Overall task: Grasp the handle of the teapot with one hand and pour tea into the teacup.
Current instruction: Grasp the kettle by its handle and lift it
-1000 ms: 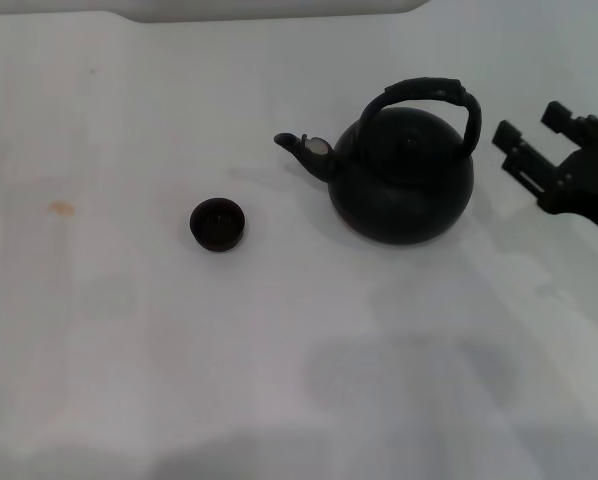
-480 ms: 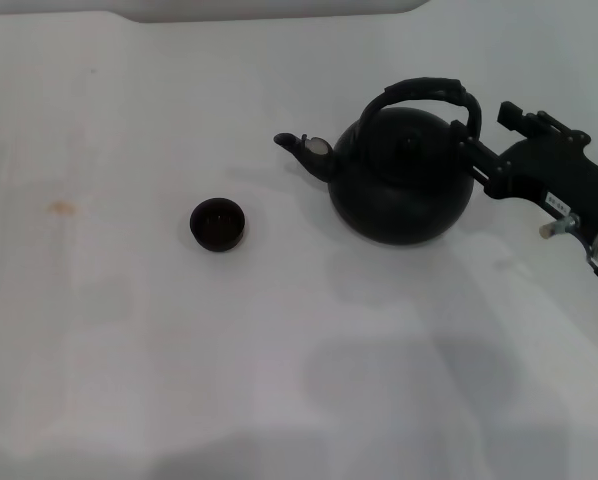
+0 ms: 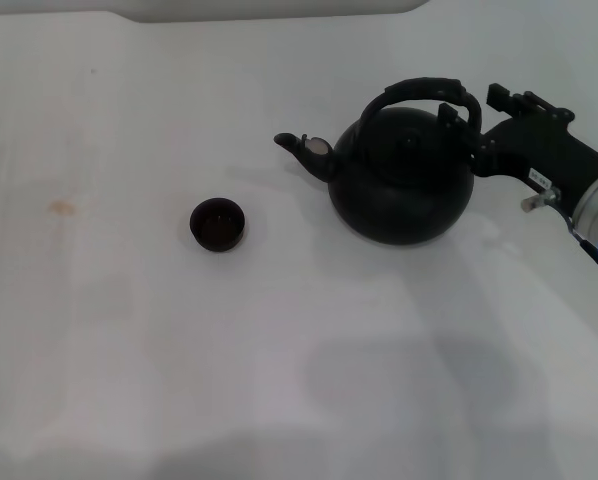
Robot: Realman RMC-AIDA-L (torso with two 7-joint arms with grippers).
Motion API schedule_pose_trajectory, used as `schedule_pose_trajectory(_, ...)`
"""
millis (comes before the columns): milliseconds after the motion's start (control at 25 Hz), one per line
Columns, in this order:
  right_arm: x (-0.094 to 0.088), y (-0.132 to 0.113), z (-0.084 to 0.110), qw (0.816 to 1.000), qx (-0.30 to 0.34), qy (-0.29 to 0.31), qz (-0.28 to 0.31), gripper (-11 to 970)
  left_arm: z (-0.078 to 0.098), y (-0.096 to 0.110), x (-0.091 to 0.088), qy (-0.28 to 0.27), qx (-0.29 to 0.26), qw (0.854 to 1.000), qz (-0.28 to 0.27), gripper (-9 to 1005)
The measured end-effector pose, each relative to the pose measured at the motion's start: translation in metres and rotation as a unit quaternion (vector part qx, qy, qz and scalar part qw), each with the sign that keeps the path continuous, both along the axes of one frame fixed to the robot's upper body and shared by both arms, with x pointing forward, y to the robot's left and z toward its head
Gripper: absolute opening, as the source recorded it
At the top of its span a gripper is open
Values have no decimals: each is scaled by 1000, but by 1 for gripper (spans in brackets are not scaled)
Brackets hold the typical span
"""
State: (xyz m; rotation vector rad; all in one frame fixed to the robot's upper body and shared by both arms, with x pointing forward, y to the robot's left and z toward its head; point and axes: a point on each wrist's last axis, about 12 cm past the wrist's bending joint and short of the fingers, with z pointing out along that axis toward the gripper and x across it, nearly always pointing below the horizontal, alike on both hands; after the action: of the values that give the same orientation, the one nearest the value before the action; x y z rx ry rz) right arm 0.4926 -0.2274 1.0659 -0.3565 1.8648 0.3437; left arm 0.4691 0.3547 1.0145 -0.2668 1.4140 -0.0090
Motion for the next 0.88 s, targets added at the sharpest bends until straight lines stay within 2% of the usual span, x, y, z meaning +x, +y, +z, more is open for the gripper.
schedule_pose_trajectory(400, 9, 3, 0, 1000, -7, 0, 4, 656, 1, 0, 3, -3, -2, 1000, 5, 871)
schedule_pose_trajectory(640, 8, 2, -1, 1000, -7, 1, 4, 520, 2, 0, 5, -6, -3, 1000, 7, 871)
schedule_pose_trajectory(880, 4, -1, -3, 1000, -6, 5, -1, 506, 3, 0, 5, -6, -3, 1000, 7, 872)
